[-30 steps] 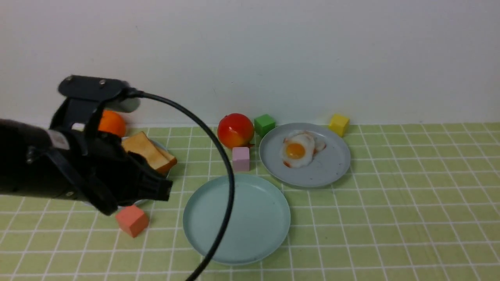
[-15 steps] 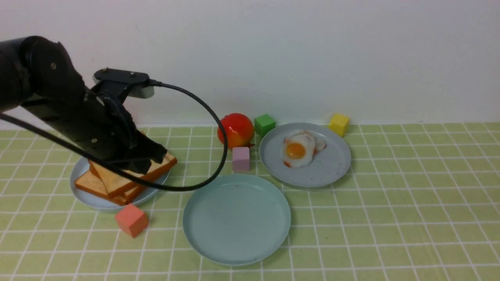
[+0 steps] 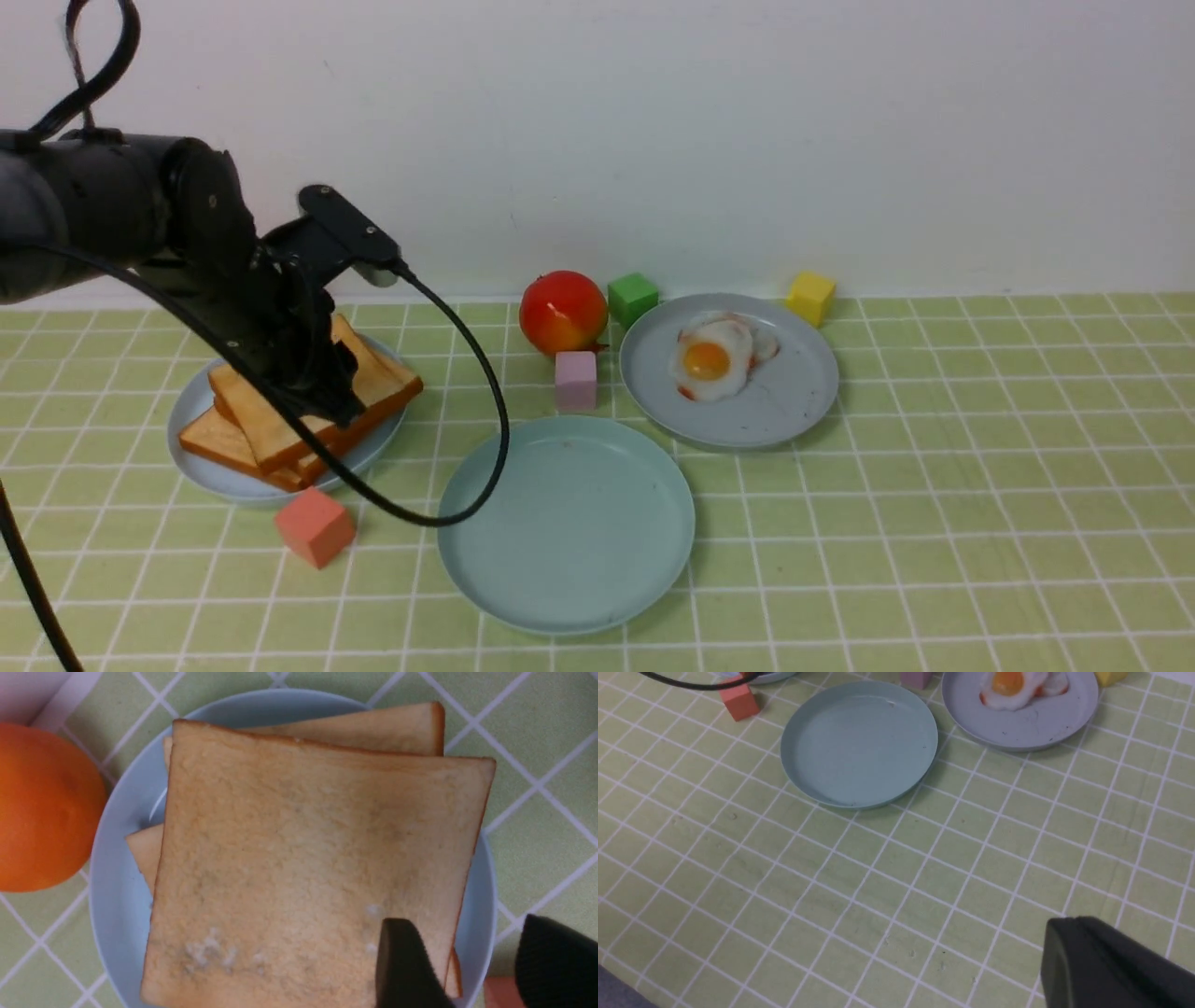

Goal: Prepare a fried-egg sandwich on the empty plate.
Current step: Use the left arm to grab a slice of bread, then use the left arm to put a slice of bread into the empty plate in the middle

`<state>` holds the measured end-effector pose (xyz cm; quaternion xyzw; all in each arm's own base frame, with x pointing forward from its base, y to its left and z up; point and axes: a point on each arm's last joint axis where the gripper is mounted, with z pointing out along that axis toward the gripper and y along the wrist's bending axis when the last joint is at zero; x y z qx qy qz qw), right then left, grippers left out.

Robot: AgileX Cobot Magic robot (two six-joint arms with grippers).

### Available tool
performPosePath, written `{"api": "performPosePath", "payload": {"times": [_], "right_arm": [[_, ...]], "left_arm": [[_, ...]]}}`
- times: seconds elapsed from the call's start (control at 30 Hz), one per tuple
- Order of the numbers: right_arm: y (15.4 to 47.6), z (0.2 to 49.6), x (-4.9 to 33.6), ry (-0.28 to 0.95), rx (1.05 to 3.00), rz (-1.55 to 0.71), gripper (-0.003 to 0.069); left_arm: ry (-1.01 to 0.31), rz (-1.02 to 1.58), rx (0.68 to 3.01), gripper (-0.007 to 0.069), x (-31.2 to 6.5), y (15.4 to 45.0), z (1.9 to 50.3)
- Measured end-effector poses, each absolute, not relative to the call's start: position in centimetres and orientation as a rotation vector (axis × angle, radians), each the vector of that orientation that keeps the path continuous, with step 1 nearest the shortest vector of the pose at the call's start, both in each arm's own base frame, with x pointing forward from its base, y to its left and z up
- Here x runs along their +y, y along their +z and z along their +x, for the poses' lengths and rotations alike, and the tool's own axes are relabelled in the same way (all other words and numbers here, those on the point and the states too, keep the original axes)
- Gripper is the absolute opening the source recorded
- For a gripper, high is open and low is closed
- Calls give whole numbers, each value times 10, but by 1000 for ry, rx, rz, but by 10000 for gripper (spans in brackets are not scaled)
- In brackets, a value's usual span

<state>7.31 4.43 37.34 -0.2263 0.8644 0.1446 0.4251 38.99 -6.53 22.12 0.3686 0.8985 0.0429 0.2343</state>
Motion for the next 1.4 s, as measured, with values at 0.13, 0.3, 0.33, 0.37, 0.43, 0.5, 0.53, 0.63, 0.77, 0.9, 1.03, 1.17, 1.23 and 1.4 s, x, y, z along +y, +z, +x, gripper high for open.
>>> {"api": "performPosePath", "payload": {"times": [0.13,0.3,0.33,0.37,0.43,0.5,0.53,0.63,0.77,0.9,1.03,1.17,1.23,1.4], "right_arm": [[374,73,45,366,2160,-565,3],[374,73,45,370,2155,-563,7],[374,73,45,376,2155,-562,6],[374,73,45,377,2155,-562,6],[374,73,46,395,2154,-560,6],[375,72,47,413,2153,-559,8],[375,72,48,423,2152,-558,9],[375,72,48,426,2156,-560,12],[373,70,48,430,2175,-568,14],[372,69,48,432,2194,-577,14],[372,69,48,433,2197,-579,14],[371,69,48,433,2198,-579,16],[371,69,48,433,2198,-579,18],[371,69,48,433,2199,-580,22]], "left_arm": [[124,1049,2464,461,-66,208,395],[131,1062,2473,450,-67,189,402],[134,1064,2473,436,-67,187,403],[134,1064,2472,433,-67,186,403],[141,1068,2467,386,-66,186,404],[150,1072,2461,330,-66,186,405],[150,1073,2461,281,-66,185,405],[161,1086,2458,174,-66,185,406],[174,1103,2452,110,-67,185,406],[194,1120,2443,102,-66,193,403],[228,1127,2400,92,-65,227,391],[230,1144,2302,62,-83,265,373],[185,1139,2275,60,-101,279,362],[-5,1183,2270,60,-171,269,328]]}}
